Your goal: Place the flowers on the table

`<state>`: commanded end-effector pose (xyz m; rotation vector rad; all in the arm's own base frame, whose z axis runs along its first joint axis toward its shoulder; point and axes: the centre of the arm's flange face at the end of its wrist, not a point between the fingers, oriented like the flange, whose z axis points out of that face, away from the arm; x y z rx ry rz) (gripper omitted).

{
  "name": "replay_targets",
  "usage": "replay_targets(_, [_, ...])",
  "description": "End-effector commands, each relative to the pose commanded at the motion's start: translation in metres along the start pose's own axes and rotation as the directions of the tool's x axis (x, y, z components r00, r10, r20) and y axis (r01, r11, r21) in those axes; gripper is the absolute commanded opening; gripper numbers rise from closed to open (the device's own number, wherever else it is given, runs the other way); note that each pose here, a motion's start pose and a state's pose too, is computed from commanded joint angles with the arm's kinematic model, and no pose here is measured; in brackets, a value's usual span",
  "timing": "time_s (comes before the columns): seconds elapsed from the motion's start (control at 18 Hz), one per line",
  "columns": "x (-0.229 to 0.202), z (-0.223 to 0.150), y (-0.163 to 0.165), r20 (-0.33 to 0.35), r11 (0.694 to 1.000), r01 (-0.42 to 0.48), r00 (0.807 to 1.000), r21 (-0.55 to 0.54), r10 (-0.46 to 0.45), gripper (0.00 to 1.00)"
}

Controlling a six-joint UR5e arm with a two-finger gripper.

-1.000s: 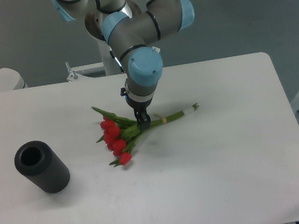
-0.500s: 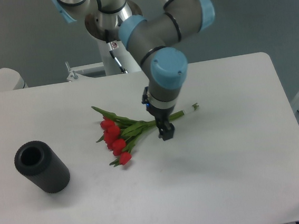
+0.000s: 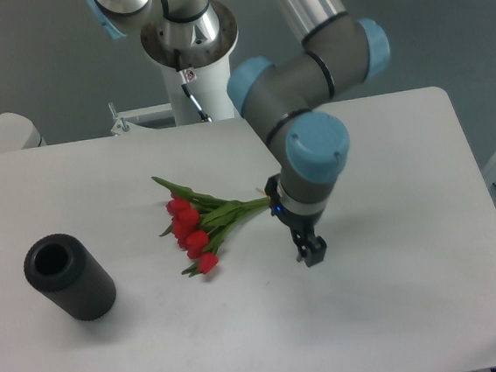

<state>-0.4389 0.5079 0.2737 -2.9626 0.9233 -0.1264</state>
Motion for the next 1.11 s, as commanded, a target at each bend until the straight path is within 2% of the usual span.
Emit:
replay_targets(0.39, [-0.02,0.008,0.001,0.004,0.993,0.121,0.993,0.002,-0.121,1.0])
replay_targets(0.89, [-0.028,0.009,0.0,0.05,0.995,0.094,0.994,-0.026,-0.092,1.0])
replay_targets(1.11, [-0.026,0.012,-0.001,0.044,0.996,0.079,0.996,-0.036,-0.078,1.0])
